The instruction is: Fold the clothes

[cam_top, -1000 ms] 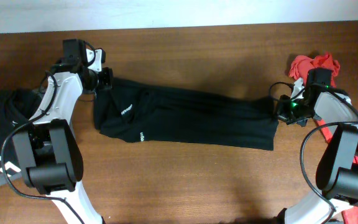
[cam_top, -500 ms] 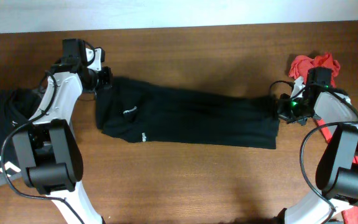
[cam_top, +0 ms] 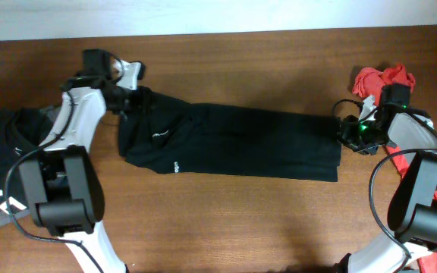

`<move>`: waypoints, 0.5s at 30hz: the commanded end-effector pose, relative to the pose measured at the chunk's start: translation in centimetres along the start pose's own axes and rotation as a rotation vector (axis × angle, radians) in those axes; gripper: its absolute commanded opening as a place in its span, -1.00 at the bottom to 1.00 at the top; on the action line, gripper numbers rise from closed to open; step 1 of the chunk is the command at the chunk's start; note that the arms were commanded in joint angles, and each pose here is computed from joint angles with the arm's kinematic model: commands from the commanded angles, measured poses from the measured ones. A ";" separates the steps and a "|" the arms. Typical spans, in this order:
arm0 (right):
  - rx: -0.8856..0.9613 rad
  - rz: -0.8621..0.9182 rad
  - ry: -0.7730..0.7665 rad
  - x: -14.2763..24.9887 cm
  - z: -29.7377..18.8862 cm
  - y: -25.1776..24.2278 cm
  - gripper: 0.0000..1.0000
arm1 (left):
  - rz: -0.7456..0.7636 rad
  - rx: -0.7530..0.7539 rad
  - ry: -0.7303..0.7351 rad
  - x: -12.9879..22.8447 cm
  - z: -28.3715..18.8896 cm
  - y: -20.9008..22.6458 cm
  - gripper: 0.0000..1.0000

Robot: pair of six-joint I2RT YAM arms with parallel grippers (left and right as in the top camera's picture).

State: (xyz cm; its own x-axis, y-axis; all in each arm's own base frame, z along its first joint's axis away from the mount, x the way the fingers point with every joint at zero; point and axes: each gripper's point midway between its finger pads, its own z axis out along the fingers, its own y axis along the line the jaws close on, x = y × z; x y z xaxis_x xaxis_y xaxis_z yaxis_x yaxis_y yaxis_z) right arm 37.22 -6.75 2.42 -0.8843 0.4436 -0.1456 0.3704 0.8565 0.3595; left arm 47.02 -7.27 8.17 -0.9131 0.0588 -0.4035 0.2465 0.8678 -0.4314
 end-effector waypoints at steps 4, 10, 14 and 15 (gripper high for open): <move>-0.072 0.014 -0.017 -0.3 -1.3 0.9 -0.08 | 0.239 -0.133 0.087 0.9 3.1 -2.9 -0.84; -0.094 0.015 -0.011 -0.2 -1.3 1.3 -0.08 | 0.300 -0.177 0.172 2.9 7.3 -3.7 -0.99; -0.093 0.018 -0.004 0.0 -1.3 1.3 -0.08 | 0.305 -0.153 0.283 5.9 8.8 -5.0 -0.99; -0.092 0.018 -0.002 0.1 -1.3 1.3 -0.08 | 0.307 -0.148 0.307 6.6 8.8 -5.4 -0.99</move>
State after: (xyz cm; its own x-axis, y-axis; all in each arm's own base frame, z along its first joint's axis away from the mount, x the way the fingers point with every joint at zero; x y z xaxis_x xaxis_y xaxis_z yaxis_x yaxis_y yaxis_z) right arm 36.99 -6.10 2.83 -0.8819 0.4566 -0.1171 0.3707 0.8252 0.4262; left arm 43.54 -15.39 1.69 -0.8738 0.4038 -0.2710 0.4643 0.8585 -0.2179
